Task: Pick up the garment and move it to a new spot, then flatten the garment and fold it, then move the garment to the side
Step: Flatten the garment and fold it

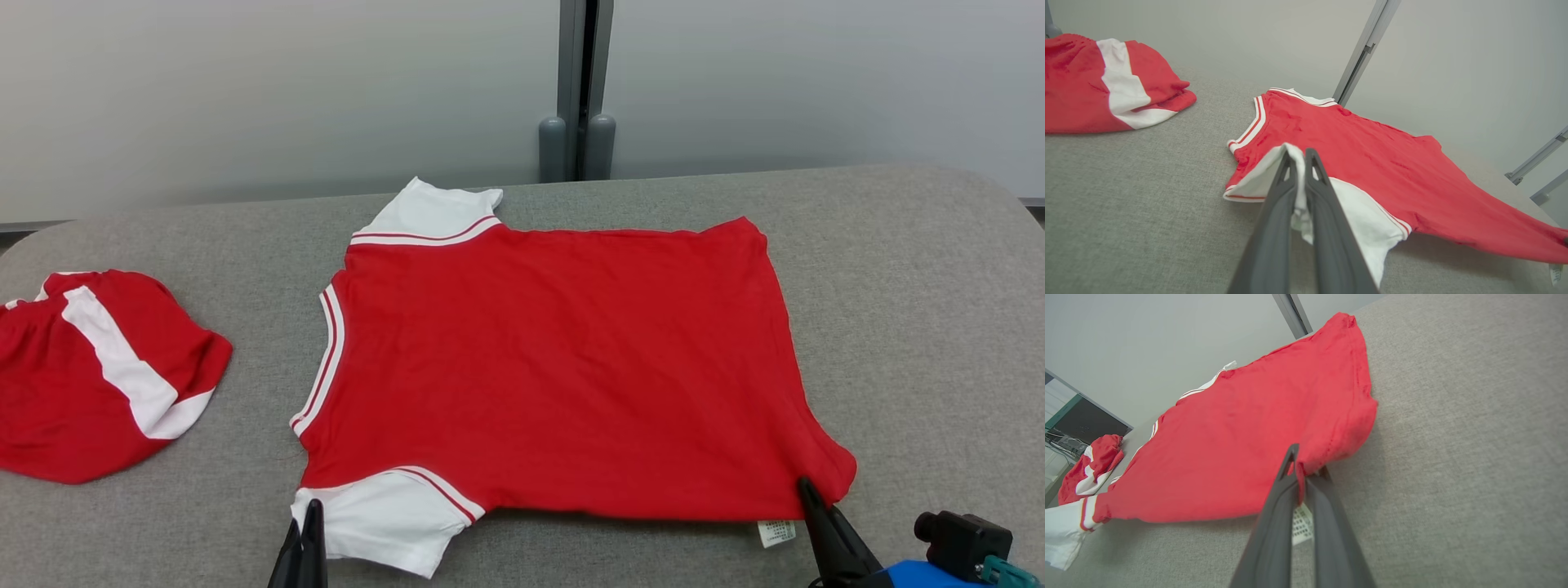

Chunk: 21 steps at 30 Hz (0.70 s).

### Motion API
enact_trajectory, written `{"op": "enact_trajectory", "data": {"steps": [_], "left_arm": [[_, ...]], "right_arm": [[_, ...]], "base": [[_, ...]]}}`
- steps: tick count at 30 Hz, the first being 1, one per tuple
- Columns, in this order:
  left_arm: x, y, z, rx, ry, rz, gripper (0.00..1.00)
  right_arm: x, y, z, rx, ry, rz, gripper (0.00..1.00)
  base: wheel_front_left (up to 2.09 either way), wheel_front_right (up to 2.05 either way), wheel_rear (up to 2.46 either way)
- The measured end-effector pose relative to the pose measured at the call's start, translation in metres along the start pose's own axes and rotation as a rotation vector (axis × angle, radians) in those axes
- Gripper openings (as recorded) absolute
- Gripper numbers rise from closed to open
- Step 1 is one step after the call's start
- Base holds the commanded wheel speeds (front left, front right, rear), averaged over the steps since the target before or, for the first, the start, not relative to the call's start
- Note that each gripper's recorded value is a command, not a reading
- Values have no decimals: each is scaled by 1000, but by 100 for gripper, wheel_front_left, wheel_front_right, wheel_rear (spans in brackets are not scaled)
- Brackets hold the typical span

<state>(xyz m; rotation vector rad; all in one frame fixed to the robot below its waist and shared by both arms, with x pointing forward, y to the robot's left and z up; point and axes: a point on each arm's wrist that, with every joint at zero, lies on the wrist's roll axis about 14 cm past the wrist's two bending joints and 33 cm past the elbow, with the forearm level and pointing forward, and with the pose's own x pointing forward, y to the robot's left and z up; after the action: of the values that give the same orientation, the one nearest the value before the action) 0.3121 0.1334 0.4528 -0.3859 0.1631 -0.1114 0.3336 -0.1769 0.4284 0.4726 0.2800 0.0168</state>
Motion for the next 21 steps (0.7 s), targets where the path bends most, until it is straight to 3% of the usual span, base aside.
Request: {"op": "enact_trajectory", "data": {"steps": [21], "left_arm": [[58, 0, 6, 132, 42, -126, 0]], "right_arm": [[33, 7, 12, -4, 50, 8, 0]], "base": [[0, 0, 0]]}}
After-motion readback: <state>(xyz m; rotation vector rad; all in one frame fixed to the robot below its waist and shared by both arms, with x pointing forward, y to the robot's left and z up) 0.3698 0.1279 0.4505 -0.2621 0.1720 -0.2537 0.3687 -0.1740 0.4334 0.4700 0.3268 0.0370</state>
